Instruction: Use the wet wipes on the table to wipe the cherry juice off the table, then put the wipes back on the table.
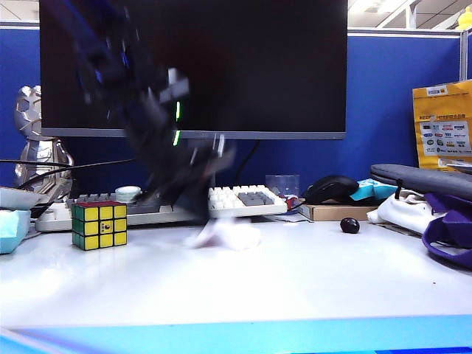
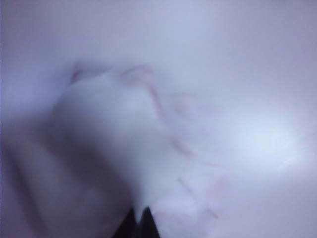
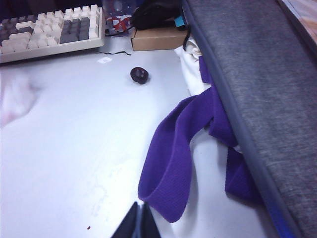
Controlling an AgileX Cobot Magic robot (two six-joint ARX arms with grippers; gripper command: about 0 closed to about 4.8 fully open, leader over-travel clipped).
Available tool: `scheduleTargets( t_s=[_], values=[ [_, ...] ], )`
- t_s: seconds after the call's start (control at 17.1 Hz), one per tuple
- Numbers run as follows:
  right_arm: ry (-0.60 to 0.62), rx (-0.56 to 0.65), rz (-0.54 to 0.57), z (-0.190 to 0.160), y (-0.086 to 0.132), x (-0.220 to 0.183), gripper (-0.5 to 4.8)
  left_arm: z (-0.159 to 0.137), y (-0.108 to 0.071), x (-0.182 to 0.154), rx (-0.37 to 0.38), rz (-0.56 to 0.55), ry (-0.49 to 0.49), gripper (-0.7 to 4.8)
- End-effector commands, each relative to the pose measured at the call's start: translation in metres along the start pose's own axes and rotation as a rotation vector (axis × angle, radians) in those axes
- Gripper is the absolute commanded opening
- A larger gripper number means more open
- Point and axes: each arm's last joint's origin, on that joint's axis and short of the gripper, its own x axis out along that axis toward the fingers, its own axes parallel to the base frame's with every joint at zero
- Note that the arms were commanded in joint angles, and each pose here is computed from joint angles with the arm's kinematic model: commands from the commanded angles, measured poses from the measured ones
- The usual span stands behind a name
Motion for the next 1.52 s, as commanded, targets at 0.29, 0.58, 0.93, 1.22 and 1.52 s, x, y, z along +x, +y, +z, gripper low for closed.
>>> scheduleTargets(
  t_s=[0.29,0.58,0.93,1.22,1.52],
  values=[
    [-0.005,-0.002,0.003,0.000,0.000,0.000,0.00,-0.026,0.028,0.003,0.104,0.476,0.296,-0.05],
    [-0.005,-0.002,0.003,0.000,0.000,0.000,0.00,-0.027,0.042,-0.004,0.027,0.326,0.298,-0.05],
    [-0.005,-0.002,0.004,0.000,0.000,0.000,0.00,-0.022,0.003,0.014,0.057,0.028,0.225,-0.05],
    [-0.005,-0.002,0.004,0.000,0.000,0.000,0.00,-0.027,0.044,-0.003,0.011,0.397,0.289,-0.05],
    [-0.008,-0.002,0.004,0.000,0.000,0.000,0.00,-0.034,0.090,-0.025,-0.089,0.527,0.334,-0.05]
  ],
)
